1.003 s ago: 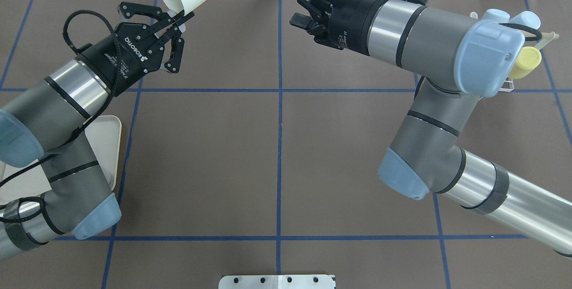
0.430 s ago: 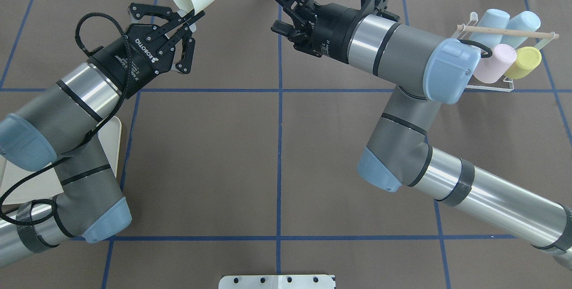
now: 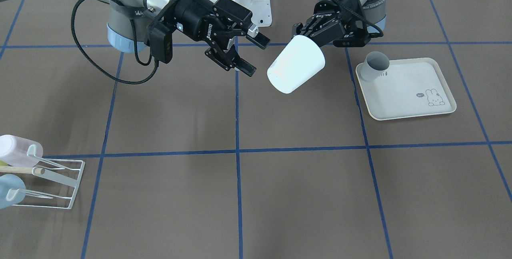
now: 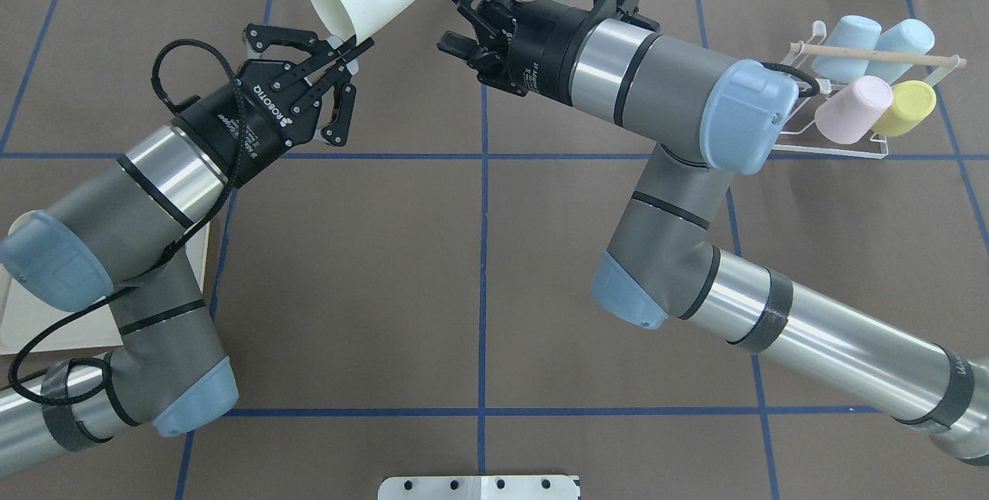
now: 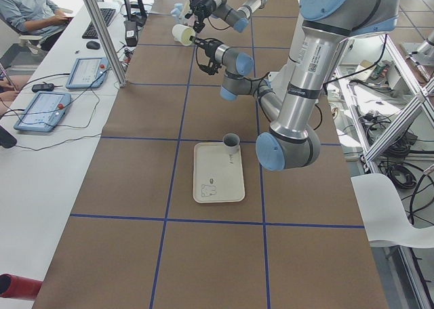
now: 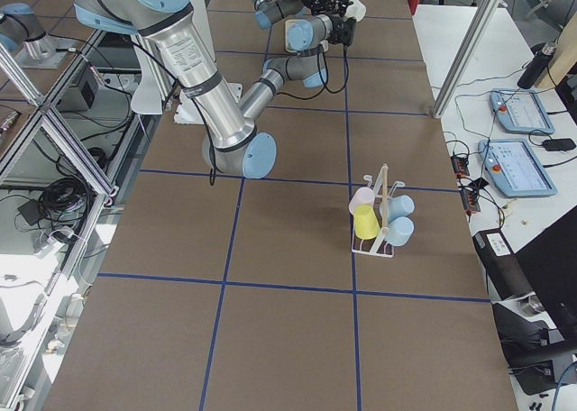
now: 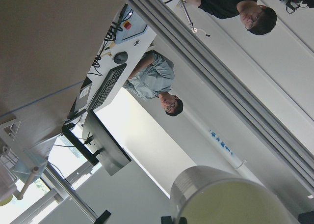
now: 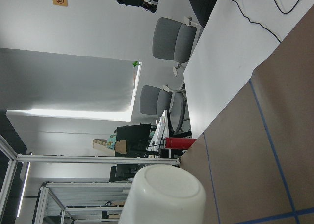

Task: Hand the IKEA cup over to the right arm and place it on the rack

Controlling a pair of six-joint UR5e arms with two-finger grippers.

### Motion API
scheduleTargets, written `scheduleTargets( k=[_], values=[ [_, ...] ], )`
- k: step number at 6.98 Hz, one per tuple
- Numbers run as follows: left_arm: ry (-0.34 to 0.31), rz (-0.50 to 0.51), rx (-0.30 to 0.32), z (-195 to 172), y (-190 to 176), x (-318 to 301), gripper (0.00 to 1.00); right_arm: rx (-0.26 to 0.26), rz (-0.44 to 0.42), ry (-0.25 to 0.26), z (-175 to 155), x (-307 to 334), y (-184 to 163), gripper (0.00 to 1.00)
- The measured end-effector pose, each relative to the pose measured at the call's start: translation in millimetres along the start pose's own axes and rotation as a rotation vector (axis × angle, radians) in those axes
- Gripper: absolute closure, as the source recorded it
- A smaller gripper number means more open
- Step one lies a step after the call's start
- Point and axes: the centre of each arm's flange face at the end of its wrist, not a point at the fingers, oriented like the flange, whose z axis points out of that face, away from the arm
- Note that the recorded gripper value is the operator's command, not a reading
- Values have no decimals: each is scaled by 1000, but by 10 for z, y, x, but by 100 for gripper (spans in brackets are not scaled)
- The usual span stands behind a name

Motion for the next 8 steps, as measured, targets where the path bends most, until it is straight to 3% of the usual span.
scheduleTargets(
  k=[8],
  values=[
    [-30, -26, -31, 48, 182, -221, 100, 3, 27, 0, 80, 0, 15, 1]
  ],
)
